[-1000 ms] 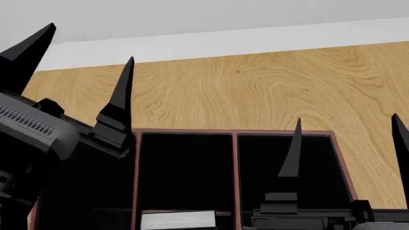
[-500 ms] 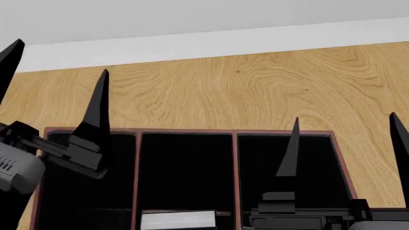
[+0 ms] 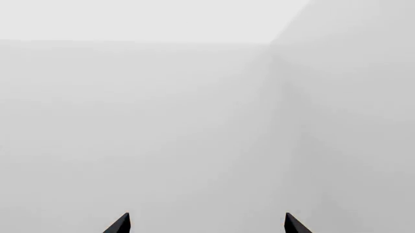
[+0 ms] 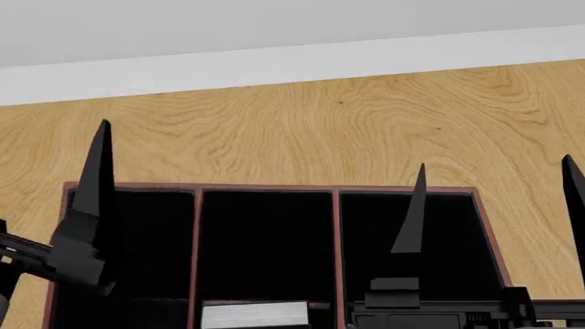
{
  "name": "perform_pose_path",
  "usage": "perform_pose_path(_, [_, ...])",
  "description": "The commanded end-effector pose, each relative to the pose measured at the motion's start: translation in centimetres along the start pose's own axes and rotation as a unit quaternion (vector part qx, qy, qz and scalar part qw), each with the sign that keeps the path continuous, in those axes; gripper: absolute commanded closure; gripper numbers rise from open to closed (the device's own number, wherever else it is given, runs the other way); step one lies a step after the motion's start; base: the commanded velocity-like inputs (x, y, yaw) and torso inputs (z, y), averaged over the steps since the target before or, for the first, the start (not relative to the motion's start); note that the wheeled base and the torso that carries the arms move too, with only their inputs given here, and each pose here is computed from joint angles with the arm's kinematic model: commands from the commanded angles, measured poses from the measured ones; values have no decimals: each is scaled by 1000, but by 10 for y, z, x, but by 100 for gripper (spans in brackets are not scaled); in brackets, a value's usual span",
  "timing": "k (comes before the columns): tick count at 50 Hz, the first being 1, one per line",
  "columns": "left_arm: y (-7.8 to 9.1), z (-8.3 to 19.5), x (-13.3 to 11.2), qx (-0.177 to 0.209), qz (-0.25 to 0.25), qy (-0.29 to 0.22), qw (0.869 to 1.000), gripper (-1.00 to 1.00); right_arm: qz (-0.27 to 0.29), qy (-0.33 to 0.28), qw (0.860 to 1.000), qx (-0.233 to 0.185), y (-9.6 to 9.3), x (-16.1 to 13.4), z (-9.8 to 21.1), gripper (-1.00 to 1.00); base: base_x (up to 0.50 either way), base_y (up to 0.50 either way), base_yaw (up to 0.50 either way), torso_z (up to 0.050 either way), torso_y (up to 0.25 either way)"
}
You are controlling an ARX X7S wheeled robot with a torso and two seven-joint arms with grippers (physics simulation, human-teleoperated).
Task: Pick up the book and place it in the back compartment of the caddy.
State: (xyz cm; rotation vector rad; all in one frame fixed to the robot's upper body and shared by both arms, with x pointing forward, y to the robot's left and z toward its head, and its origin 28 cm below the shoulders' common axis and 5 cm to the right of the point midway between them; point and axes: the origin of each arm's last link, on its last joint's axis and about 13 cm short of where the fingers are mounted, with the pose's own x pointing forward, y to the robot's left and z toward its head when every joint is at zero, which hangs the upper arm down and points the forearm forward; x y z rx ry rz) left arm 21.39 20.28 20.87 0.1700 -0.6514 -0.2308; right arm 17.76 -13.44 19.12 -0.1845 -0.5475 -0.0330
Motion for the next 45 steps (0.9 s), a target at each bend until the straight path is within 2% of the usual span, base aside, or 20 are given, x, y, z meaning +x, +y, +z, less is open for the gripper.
perform_pose_path(1, [1,9,-9,10,9,-16,1000,-100,-1,-6,1000,-2,0,-1,4,-100,0,0,0,0,0])
perform_pose_path(25, [-2,21,-35,3,36,-30,999,-100,-9,-24,1000,-12,-3,-7,17,-100,0,0,0,0,0])
perform_pose_path(45, [2,42,-45,4,52,-65,997,-100,-17,-40,999,-25,-4,-12,30,-100,0,0,0,0,0])
